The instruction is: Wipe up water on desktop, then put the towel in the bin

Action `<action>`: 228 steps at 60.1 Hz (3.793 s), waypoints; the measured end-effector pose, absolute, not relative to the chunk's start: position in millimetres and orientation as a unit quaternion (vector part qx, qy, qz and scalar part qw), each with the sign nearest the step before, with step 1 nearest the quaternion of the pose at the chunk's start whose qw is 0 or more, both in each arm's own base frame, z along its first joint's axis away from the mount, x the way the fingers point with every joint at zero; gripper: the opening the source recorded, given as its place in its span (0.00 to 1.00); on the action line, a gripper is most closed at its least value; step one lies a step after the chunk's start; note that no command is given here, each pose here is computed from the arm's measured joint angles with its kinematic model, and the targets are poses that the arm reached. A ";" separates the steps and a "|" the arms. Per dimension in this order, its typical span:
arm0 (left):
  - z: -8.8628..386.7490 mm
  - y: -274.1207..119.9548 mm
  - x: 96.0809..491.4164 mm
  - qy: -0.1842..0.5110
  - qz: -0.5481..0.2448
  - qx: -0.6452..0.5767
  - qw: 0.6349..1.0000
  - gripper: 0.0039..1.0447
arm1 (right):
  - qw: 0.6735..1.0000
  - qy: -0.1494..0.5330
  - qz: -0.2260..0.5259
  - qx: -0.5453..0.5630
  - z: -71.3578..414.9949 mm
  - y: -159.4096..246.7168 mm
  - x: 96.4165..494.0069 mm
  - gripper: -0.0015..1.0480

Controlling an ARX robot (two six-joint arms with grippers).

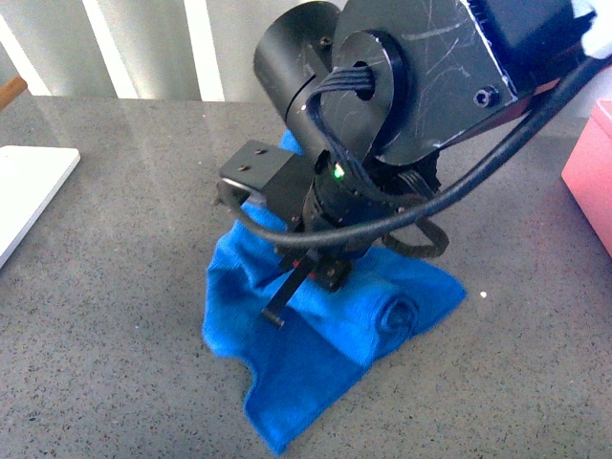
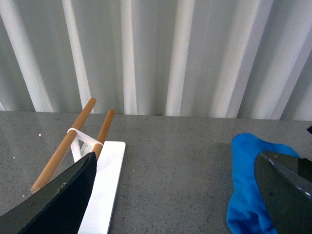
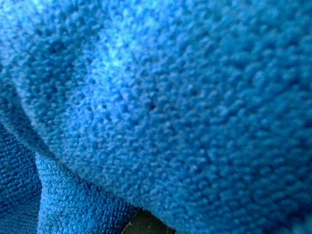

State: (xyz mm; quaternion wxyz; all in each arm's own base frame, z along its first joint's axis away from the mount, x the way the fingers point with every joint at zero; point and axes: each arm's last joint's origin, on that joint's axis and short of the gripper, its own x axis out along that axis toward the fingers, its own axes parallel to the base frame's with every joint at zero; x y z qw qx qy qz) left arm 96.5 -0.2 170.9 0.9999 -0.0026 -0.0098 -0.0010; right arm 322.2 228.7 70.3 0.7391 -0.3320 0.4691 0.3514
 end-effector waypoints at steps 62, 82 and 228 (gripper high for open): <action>170.9 -0.2 96.5 -0.010 -0.001 -0.002 1.000 0.94 | 0.827 0.394 0.059 -0.398 343.2 79.6 349.7 0.04; 170.9 -0.2 96.5 -0.010 -0.001 -0.002 1.000 0.94 | 0.816 0.412 -0.060 -0.400 380.9 5.7 286.8 0.04; 170.9 -0.2 96.5 -0.010 -0.001 -0.002 1.000 0.94 | 1.000 -0.008 0.000 -0.020 230.5 -48.8 241.4 0.30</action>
